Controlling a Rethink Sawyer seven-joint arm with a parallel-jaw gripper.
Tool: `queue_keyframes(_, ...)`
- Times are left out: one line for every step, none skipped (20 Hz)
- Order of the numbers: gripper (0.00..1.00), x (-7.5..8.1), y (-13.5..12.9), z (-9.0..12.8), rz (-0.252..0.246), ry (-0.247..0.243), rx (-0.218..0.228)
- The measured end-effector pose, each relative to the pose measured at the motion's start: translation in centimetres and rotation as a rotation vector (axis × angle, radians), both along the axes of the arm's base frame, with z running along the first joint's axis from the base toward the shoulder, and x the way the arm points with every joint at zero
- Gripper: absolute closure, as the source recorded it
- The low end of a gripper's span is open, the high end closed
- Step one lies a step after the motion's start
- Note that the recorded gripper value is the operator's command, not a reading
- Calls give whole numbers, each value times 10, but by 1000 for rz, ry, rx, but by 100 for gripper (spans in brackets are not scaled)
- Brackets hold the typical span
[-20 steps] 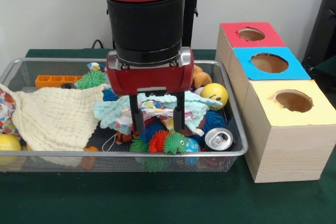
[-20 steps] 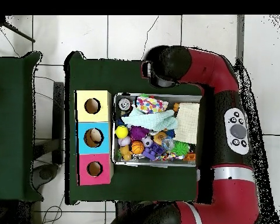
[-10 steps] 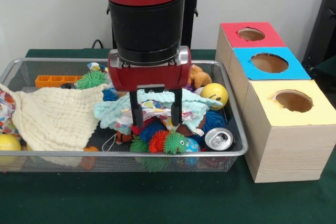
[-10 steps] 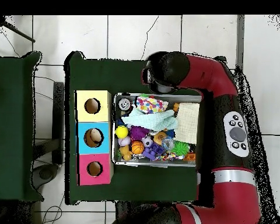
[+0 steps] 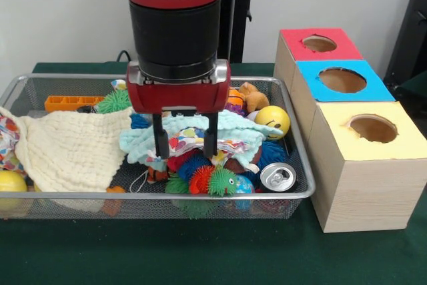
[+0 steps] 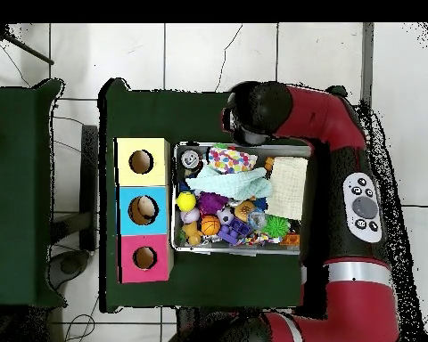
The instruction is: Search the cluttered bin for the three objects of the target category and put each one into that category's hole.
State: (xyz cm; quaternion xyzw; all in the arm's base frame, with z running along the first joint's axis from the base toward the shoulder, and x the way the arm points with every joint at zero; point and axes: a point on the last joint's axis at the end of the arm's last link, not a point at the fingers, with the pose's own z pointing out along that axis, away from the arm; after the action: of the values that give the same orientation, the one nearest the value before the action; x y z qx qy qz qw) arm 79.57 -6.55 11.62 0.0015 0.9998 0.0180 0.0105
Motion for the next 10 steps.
queue_keyframes(0,-2,-3,-1,-1,5,-13)
queue_keyframes(0,-4,-5,-2,-3,10,-25)
queue_keyframes(0,-5,-7,-3,-5,13,-31)
queue_keyframes(0,-5,-9,-4,-6,13,-34)
queue_keyframes(0,-4,-10,-5,-8,14,-36)
queue_keyframes(0,-5,-14,-8,-13,17,-41)
queue_keyframes(0,-6,-17,-12,-16,22,-43)
queue_keyframes(0,-7,-18,-15,-17,28,-44)
queue_keyframes(0,-9,-20,-18,-19,33,-46)
queue_keyframes(0,-11,-21,-22,-20,40,-47)
